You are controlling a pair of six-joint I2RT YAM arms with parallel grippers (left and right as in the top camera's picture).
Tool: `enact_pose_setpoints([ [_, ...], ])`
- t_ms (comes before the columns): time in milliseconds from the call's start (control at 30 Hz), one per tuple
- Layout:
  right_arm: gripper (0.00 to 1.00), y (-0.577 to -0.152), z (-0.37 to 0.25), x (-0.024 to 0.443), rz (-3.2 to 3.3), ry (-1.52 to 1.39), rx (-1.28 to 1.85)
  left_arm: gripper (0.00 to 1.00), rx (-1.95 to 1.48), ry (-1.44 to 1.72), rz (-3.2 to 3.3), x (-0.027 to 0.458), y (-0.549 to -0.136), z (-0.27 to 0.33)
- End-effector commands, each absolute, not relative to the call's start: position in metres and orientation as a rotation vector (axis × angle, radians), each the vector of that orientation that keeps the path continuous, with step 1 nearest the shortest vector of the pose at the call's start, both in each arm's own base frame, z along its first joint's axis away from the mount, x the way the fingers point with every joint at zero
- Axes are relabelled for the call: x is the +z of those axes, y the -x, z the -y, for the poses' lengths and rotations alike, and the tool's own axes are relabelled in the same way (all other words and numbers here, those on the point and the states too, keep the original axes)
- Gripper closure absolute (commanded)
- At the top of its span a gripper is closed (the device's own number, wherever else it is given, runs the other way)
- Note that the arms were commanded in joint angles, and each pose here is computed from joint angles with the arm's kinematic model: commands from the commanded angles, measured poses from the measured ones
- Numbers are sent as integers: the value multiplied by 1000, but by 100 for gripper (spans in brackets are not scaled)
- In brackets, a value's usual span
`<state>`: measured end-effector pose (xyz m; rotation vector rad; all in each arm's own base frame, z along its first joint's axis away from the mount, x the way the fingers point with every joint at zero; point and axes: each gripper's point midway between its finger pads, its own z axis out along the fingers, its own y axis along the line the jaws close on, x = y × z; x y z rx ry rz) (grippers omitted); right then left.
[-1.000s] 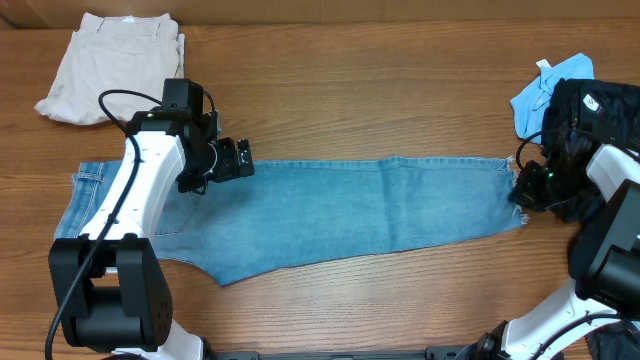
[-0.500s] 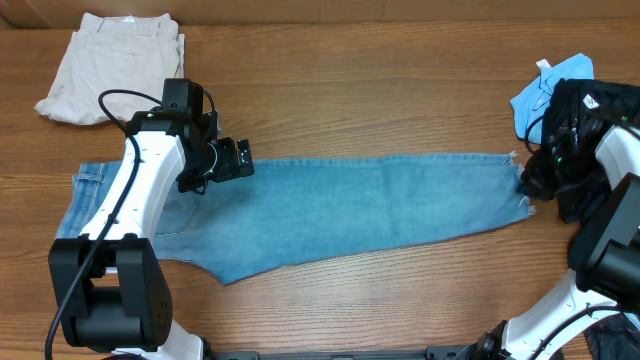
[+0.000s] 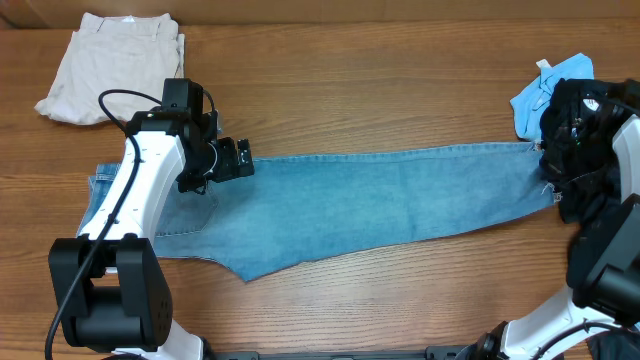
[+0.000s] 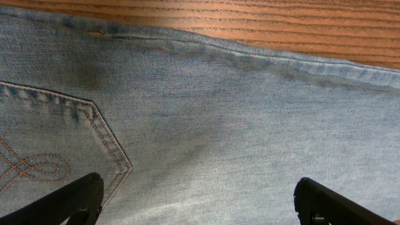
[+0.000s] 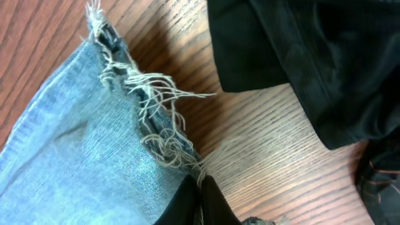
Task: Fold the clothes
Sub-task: 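Grasp the frayed leg ends with the right gripper and lift them, then fold the leg ends leftward over the jeans with the right gripper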
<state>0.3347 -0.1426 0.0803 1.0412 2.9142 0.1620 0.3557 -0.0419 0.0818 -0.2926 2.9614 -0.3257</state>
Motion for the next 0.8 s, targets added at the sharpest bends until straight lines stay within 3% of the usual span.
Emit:
enact_pose_setpoints([
  [0,96,-347,132,113,-2853,-961,109,0,-320,303,-2958,82,-355,42],
  [433,96,-363,21,112,-3005,-527,134,0,-319,304,-2963,82,-354,42],
  [767,96,-349,-16,107,-3087,-402,171,0,-319,303,-2962,82,-354,42],
])
